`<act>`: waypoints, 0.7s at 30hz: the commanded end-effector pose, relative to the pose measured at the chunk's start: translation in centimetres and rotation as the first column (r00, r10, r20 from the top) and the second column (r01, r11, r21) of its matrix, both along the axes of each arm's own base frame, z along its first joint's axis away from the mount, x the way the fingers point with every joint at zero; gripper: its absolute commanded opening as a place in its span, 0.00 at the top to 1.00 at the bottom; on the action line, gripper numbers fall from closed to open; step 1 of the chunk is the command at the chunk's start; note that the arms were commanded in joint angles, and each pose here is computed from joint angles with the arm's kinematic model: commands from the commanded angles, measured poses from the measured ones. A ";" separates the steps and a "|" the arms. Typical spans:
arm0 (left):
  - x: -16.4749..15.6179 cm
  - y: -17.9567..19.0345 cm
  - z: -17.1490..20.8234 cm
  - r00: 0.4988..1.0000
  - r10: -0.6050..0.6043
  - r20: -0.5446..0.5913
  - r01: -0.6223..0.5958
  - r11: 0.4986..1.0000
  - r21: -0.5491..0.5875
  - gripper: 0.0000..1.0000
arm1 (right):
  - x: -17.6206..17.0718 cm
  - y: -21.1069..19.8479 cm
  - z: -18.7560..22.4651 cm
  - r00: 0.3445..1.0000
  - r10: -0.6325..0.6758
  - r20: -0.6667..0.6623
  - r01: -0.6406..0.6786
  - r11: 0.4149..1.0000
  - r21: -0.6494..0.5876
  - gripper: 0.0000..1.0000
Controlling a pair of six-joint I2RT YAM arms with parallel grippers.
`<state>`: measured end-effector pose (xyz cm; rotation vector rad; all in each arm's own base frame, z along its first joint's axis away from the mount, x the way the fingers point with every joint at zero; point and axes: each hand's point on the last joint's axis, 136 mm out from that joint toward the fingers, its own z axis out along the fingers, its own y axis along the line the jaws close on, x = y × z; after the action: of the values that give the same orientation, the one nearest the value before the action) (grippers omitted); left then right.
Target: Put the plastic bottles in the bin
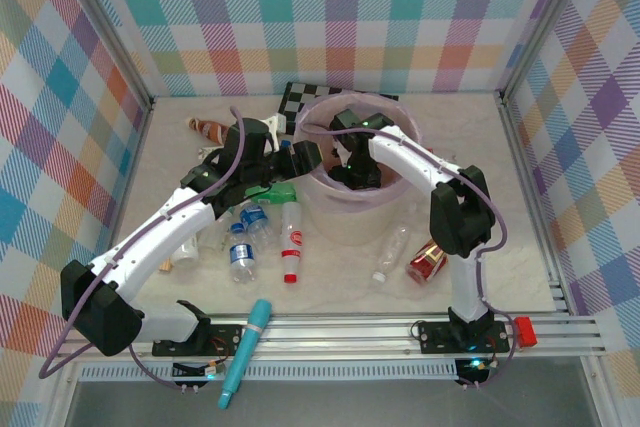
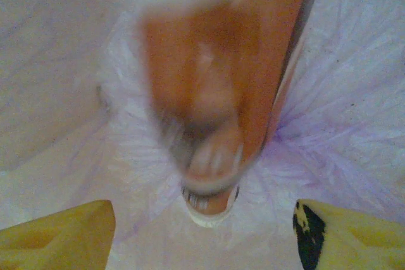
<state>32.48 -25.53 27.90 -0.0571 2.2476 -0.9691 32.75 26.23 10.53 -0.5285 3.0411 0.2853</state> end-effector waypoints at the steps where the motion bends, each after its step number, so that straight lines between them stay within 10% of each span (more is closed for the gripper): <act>1: -0.7 0.4 -3.4 0.997 -0.003 -0.078 0.011 0.995 0.099 0.26 | 0.1 -0.3 2.5 1.000 -0.002 0.028 0.001 1.000 0.023 0.22; 21: -0.6 0.4 -3.5 0.997 -0.003 -0.074 0.011 0.994 0.110 0.25 | -3.5 -6.5 22.2 0.934 -0.163 0.317 0.103 0.975 0.199 0.01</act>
<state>32.65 -25.64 27.90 -0.0560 2.2427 -0.9705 30.63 22.65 31.77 -0.4286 2.6347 0.4589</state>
